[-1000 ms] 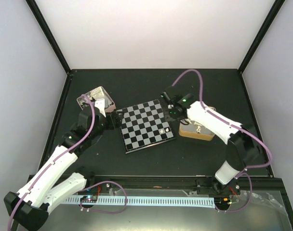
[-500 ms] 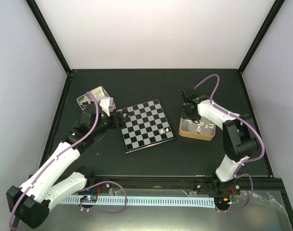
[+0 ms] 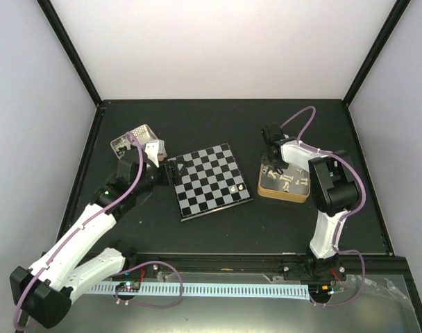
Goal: Set up the chess pieces on the board
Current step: Move the chess piece to the storage box.
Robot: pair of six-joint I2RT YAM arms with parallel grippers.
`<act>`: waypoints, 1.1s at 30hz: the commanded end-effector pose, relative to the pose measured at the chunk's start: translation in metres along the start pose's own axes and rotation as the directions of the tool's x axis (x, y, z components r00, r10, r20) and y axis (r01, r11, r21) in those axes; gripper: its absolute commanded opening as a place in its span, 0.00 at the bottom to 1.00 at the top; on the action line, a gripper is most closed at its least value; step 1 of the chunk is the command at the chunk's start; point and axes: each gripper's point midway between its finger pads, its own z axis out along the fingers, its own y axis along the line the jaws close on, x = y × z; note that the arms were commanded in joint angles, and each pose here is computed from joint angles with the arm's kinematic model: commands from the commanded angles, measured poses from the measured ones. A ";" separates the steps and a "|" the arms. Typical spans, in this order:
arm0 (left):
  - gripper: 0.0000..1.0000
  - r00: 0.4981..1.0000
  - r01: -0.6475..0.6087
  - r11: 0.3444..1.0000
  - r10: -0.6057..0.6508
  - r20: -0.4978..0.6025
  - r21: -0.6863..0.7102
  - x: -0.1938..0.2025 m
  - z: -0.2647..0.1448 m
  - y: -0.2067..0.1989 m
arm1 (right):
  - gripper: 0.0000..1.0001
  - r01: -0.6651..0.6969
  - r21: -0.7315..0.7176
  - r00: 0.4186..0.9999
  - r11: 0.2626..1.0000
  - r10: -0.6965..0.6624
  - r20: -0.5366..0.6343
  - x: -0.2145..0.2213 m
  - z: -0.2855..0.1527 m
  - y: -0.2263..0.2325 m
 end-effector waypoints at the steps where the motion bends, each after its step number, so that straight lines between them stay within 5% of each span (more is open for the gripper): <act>1: 0.77 1.000 -0.009 0.999 0.008 0.026 0.034 -0.012 0.000 -0.008 | 0.22 -0.055 0.022 0.996 0.998 0.053 0.069 -0.022 0.003 -0.004; 12: 0.77 1.000 -0.010 0.999 0.009 0.022 0.044 -0.013 0.002 -0.010 | 0.20 -0.022 0.004 0.996 1.000 0.021 0.088 -0.037 0.010 0.005; 18: 0.77 1.000 -0.009 0.999 0.008 0.017 0.047 -0.012 0.002 -0.011 | 0.08 -0.005 -0.004 0.997 1.000 0.005 0.079 -0.039 0.011 0.008; 33: 0.77 1.000 -0.003 0.998 0.003 0.000 0.059 -0.009 0.005 -0.012 | 0.07 -0.026 -0.013 0.999 1.000 0.026 -0.039 0.006 -0.001 -0.007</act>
